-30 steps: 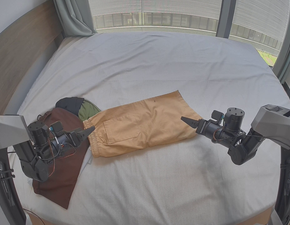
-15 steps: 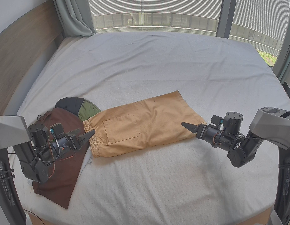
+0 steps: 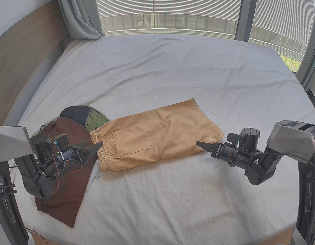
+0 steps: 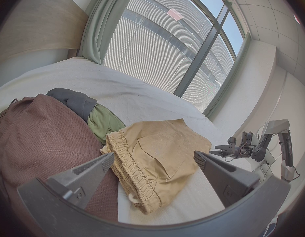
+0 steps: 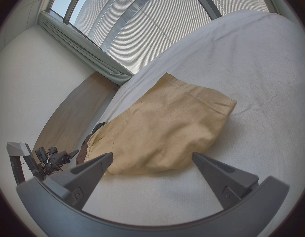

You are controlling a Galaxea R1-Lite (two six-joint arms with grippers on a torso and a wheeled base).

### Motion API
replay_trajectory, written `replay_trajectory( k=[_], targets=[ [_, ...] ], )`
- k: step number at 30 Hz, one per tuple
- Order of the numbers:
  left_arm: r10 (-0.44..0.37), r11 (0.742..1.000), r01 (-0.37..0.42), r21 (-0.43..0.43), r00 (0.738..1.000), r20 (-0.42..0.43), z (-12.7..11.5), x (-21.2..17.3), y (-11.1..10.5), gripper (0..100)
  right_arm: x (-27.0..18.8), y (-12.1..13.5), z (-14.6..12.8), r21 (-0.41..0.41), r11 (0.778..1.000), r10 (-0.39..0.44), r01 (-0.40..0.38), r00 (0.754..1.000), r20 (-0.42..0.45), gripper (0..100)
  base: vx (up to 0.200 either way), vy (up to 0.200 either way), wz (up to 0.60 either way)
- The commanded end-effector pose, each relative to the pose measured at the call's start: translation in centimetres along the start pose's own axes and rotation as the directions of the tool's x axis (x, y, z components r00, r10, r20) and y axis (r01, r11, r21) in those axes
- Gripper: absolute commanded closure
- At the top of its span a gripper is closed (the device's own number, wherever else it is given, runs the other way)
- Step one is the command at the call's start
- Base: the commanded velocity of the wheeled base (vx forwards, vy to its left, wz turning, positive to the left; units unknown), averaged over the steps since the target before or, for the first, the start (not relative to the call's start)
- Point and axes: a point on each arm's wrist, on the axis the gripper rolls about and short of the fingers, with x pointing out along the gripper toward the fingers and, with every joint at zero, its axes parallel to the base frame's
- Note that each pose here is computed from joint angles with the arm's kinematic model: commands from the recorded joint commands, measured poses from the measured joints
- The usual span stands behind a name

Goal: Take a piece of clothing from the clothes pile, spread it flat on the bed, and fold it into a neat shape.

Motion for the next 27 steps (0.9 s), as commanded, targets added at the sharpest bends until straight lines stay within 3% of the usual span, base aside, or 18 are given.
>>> replay_trajectory(
  k=[1, 15, 21, 27],
  targets=[
    [0.000, 1.000, 0.000, -0.001, 1.000, -0.001, 0.0, 0.0, 0.0, 0, 0.2, -0.9, -0.7, 0.011, 1.000, -0.017, 0.017, 1.000, -0.017, 0, 0.000, 0.000, 0.00],
    [-0.001, 1.000, 0.001, -0.002, 1.000, -0.002, -0.1, 0.0, 0.0, 0, 1.7, -2.2, -1.8, 0.020, 0.999, -0.024, 0.024, 0.999, -0.026, 0, 0.000, 0.000, 0.00],
    [-0.002, 1.000, 0.002, 0.000, 1.000, 0.000, 0.0, 0.1, 0.0, 0, 2.8, -2.0, -2.6, 0.025, 1.000, -0.002, 0.003, 1.000, -0.029, 0, 0.000, 0.000, 0.00],
    [-0.002, 1.000, 0.002, 0.000, 1.000, 0.003, 0.1, 0.1, 0.0, 0, 4.6, -0.9, -3.2, 0.080, 0.996, 0.038, -0.039, 0.999, 0.007, 0, 0.000, 0.000, 0.00]
  ],
)
